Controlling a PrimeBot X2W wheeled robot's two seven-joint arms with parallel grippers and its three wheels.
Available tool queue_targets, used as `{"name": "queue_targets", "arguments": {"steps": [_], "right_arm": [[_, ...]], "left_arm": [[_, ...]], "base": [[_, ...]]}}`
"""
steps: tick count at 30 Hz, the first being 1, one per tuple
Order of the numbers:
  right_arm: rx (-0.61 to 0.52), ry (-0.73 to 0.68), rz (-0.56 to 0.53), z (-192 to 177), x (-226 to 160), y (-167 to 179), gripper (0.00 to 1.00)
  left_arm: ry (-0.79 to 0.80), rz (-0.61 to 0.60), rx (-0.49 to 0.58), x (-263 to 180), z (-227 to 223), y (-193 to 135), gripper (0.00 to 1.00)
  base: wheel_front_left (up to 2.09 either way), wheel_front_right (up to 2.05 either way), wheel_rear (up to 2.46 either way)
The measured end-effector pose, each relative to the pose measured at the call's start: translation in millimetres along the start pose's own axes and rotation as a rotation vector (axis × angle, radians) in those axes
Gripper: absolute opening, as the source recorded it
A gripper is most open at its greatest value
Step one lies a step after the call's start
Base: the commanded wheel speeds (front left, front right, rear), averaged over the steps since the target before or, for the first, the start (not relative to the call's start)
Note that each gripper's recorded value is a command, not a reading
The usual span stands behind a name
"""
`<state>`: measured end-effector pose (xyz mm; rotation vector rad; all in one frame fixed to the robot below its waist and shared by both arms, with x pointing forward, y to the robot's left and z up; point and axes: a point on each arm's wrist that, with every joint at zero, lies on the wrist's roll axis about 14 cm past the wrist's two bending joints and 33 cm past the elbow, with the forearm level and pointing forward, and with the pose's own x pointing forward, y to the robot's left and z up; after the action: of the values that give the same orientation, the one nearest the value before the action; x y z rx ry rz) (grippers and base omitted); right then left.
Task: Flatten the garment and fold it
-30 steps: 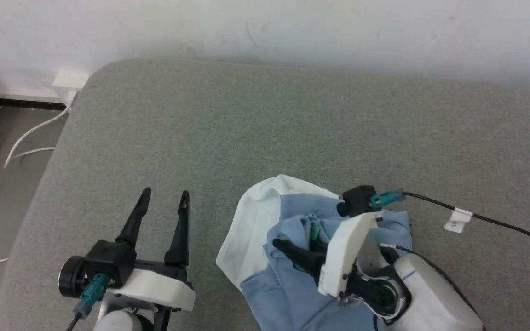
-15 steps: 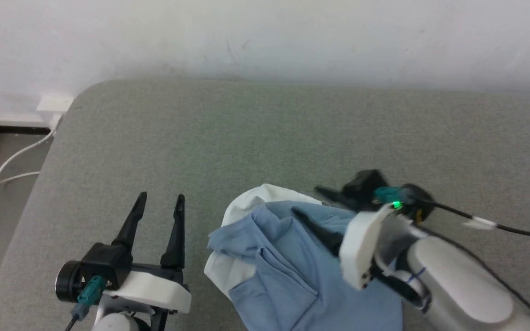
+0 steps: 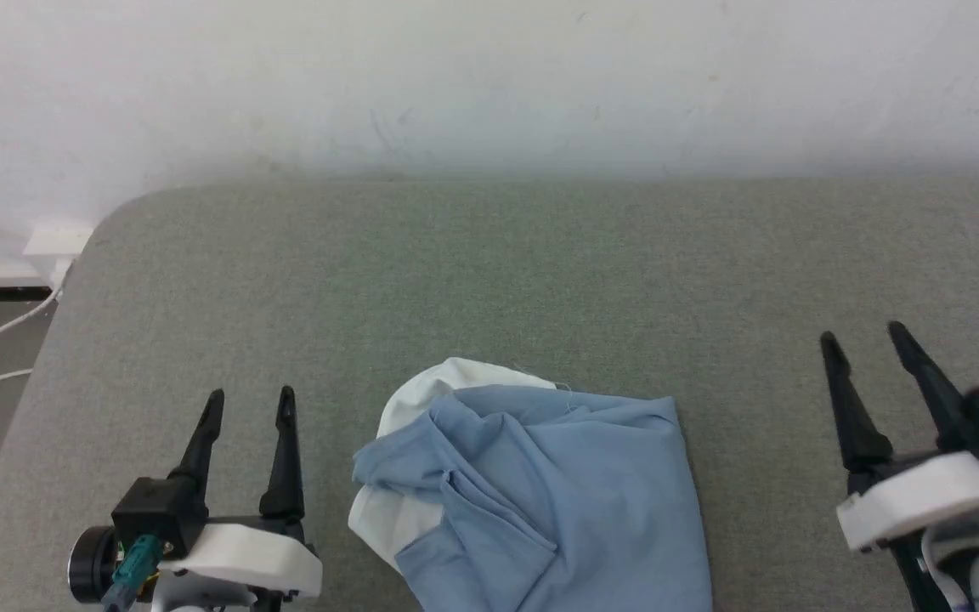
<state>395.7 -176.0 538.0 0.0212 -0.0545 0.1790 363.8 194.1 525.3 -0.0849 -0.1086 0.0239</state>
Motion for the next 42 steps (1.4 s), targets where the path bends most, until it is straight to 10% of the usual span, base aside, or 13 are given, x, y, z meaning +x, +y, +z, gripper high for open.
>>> {"name": "queue_targets", "arguments": {"steps": [13,19,27,33,42], "right_arm": [[0.106,-0.040,-0.118,10,-49,-3,1.00],[0.231,0.025,-0.290,0,-60,-61,1.00],[0.505,0.503,-0.415,-92,-95,-104,1.00],[0.836,0.860,-0.252,-152,-104,-36,1.00],[1.197,0.920,0.145,-144,-47,83,1.00]], "left_arm": [[0.037,0.009,0.000,-2,-12,4,1.00],[0.045,0.011,-0.024,0,-15,3,1.00],[0.054,0.040,-0.064,-7,-19,9,1.00],[0.059,0.073,-0.083,-14,-21,16,1.00],[0.060,0.099,-0.088,-17,-23,23,1.00]], "base": [[0.00,0.00,0.00],[0.00,0.00,0.00],[0.00,0.00,0.00],[0.00,0.00,0.00],[0.00,0.00,0.00]]}}
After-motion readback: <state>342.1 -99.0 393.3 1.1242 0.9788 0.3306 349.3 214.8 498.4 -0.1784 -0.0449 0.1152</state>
